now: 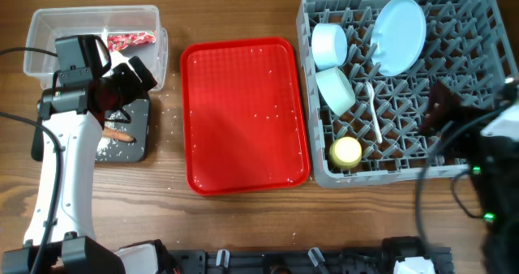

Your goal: Sort waste into correct bins and load items into the dishwasher rack

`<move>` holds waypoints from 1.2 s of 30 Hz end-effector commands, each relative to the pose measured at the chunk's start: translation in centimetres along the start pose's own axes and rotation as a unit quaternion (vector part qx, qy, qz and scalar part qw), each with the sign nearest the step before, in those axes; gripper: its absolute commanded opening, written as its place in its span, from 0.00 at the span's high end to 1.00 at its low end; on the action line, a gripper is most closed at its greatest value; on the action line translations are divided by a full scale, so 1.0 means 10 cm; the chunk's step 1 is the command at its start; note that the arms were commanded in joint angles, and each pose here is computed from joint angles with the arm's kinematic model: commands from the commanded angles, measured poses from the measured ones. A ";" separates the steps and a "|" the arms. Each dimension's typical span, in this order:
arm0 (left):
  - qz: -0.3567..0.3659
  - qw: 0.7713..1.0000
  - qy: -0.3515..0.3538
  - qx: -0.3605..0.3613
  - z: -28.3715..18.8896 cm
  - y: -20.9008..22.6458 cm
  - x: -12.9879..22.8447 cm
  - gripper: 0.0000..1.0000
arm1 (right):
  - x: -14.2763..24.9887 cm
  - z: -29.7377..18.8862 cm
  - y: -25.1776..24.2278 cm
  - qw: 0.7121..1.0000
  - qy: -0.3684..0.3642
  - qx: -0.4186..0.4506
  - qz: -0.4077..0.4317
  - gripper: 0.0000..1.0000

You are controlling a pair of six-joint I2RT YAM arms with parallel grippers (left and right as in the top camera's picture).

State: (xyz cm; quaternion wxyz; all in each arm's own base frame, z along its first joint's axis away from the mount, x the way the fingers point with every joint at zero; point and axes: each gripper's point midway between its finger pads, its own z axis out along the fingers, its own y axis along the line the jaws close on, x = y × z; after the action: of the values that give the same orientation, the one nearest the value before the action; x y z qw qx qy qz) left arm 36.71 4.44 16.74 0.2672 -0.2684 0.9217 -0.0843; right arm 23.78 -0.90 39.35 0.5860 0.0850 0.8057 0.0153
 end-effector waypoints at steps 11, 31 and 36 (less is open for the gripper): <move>0.001 1.000 -0.007 0.000 -0.03 0.00 -0.04 0.00 | 1.45 0.57 -0.04 0.993 -0.096 -0.058 0.030 0.00; 0.001 1.000 -0.007 0.000 -0.03 0.00 -0.04 0.00 | 2.06 0.75 -0.01 0.984 -0.142 -0.103 0.044 0.00; 0.001 1.000 -0.007 0.000 -0.03 0.00 -0.04 0.00 | 2.12 0.71 0.20 0.978 -0.135 -0.158 -0.011 0.00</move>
State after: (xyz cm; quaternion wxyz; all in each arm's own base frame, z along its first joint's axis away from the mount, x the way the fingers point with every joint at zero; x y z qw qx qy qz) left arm 36.70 4.44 16.73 0.2670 -0.2684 0.9217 -0.0842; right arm 24.78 1.92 17.04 0.6910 0.0465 0.7133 0.1073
